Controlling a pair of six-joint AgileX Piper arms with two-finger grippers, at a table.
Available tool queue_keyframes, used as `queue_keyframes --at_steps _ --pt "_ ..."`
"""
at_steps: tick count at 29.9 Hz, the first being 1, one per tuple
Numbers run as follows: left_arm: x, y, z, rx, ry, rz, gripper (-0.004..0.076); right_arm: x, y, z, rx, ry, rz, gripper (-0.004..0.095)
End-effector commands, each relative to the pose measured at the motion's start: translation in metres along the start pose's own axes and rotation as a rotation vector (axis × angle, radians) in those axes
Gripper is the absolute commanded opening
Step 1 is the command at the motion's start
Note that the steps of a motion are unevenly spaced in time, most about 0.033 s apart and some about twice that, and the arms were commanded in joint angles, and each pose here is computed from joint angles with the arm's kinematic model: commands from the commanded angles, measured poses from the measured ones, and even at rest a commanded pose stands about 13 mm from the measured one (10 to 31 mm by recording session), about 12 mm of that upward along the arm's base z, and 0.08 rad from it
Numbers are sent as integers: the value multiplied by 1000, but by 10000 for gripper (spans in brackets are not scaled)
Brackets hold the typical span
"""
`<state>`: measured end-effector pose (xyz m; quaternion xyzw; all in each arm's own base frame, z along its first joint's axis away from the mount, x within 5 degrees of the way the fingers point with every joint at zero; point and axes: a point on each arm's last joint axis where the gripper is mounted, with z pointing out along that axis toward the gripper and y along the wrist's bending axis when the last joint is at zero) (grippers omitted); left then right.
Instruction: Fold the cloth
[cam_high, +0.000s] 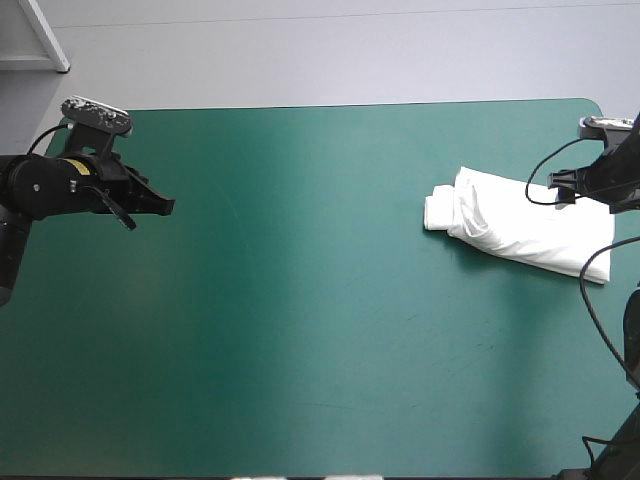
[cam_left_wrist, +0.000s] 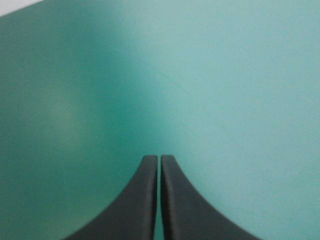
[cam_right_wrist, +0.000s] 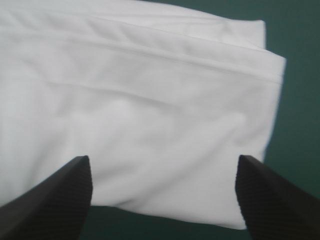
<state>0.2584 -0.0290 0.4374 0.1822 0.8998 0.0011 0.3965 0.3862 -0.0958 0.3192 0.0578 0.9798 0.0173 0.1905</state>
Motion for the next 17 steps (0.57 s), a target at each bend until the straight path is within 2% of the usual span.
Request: queue_keyframes --at_steps 1,3,4,8,10,14,17 --pt "-10 0 -45 -71 -219 -30 19 0 24 -65 -180 -206 12 501" --pt "-9 -1 -60 -83 -263 -40 19 5 37 -93 -289 -288 0 136" --pt "-8 -2 -67 -92 -278 -38 19 7 42 -103 -311 -318 -29 -3" --pt "1 -4 -92 -126 -310 -48 19 22 72 -152 -457 -460 -137 4" --pt "7 -7 -110 -132 -347 -71 19 33 87 -175 -502 -519 -207 4" --pt "19 -14 -145 -141 -441 -85 19 66 118 -226 -532 -663 -358 4" --pt "29 -18 -165 -160 -500 -83 19 101 135 -278 -535 -863 -401 5"
